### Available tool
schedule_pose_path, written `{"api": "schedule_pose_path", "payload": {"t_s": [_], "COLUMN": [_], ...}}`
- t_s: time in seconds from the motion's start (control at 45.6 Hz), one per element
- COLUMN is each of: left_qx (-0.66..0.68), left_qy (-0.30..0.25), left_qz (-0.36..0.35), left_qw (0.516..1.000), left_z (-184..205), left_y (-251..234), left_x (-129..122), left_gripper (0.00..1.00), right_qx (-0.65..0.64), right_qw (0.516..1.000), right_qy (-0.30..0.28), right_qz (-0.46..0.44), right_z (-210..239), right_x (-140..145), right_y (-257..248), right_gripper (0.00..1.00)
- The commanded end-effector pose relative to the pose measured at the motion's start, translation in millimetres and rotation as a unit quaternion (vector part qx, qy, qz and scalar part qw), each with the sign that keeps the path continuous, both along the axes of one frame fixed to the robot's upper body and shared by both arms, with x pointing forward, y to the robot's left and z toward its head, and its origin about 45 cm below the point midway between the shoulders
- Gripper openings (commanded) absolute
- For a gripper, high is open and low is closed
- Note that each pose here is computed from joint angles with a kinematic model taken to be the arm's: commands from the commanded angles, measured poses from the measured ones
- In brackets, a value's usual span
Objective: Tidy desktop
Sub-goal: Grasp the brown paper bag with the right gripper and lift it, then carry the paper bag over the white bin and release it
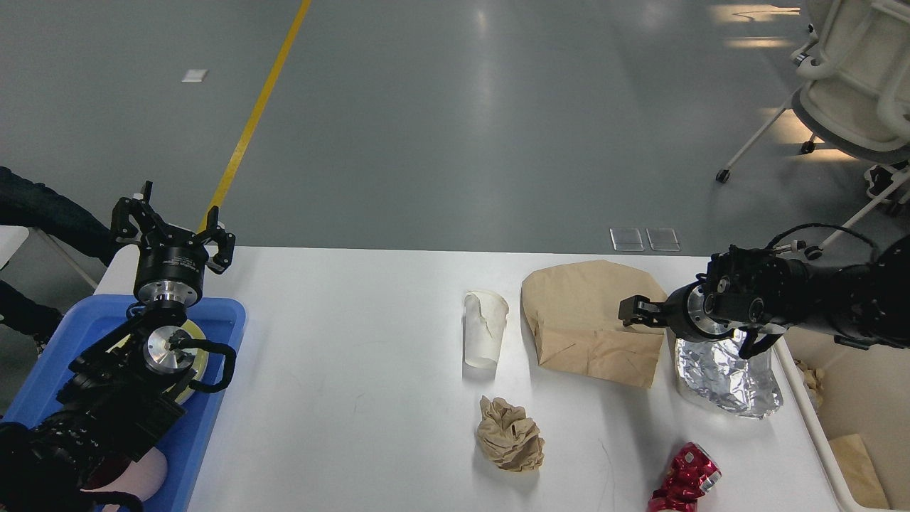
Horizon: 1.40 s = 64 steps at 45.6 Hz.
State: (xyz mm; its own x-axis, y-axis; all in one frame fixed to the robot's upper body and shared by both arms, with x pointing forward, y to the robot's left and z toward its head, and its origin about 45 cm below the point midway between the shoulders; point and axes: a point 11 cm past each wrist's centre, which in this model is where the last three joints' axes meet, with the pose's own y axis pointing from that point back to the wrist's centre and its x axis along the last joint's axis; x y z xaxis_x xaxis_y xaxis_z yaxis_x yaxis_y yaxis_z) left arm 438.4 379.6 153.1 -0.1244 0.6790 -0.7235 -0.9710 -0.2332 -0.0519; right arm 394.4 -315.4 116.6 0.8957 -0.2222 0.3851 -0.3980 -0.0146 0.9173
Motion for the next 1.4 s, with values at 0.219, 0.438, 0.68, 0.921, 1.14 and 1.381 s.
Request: {"api": "schedule_pose_path", "payload": {"t_s": [0.219, 0.438, 0.68, 0.921, 1.14, 1.381], "left_qx": [0.0, 0.001, 0.0, 0.001, 0.0, 0.0], "left_qy": [0.0, 0.0, 0.0, 0.0, 0.0, 0.0], "left_qz": [0.0, 0.001, 0.0, 0.001, 0.0, 0.0], "left_qw": [1.0, 1.0, 1.0, 1.0, 1.0, 1.0], "left_z": [-0.1, 0.2, -0.1, 0.2, -0.1, 0.1], "left_y": [0.0, 0.8, 0.0, 0.8, 0.0, -0.4], "left_x": [0.0, -0.1, 0.0, -0.1, 0.0, 0.1], "left_gripper": [0.96, 0.96, 0.96, 0.96, 0.96, 0.96], "right_qx": [0.023, 0.036, 0.088, 0.13, 0.17, 0.179], "right_qw": [1.0, 0.999, 0.995, 0.99, 0.981, 0.973], "right_qy": [0.0, 0.001, 0.01, -0.014, -0.081, -0.144], "right_qz": [-0.008, -0.01, -0.038, -0.052, -0.047, -0.036], "right_z": [1.6, 12.0, 46.9, 122.5, 243.7, 318.9], "right_x": [1.5, 6.7, 15.8, 34.5, 53.8, 58.1], "right_y": [9.2, 14.1, 11.7, -4.9, -24.9, -31.3], "right_gripper": [0.0, 0.0, 0.0, 0.0, 0.0, 0.0]}}
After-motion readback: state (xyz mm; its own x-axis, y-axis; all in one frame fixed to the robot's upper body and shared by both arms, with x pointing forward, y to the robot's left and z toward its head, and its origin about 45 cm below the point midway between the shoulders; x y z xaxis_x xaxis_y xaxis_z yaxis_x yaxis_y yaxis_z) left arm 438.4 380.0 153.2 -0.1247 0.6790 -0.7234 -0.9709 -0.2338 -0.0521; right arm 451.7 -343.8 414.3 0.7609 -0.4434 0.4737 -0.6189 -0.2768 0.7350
